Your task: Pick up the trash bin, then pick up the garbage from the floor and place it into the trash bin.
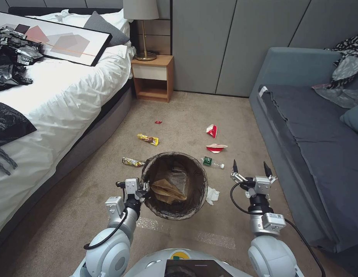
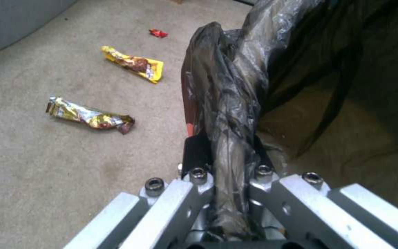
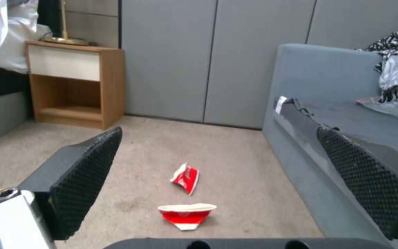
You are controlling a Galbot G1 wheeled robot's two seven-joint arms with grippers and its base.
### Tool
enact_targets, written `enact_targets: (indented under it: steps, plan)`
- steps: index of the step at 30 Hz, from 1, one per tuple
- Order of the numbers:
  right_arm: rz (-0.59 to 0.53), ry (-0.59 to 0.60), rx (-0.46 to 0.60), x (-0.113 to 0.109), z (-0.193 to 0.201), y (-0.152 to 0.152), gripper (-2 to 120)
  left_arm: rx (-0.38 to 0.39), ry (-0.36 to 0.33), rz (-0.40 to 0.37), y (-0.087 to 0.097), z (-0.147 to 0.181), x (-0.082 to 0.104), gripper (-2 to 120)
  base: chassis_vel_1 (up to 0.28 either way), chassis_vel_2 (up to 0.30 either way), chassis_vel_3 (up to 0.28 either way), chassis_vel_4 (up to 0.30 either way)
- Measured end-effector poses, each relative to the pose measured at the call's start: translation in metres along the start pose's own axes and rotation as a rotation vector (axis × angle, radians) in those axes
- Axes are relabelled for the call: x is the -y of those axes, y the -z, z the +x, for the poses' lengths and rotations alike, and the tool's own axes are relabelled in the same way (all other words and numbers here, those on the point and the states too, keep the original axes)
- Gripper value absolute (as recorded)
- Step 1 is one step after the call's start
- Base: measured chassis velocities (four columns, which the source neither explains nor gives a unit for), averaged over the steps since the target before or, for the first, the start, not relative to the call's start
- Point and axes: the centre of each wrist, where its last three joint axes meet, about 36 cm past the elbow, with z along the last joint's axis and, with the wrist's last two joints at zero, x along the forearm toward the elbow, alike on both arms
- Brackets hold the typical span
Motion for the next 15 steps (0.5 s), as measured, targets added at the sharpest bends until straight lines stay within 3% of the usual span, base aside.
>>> enact_targets:
  steps: [15]
  plan:
    - [0.000,0.000,0.000,0.0000,-0.0001,0.0000,100,0.000,0.000,0.000,0.0000,-0.0001,0.0000,2,0.000,0.000,0.000,0.000]
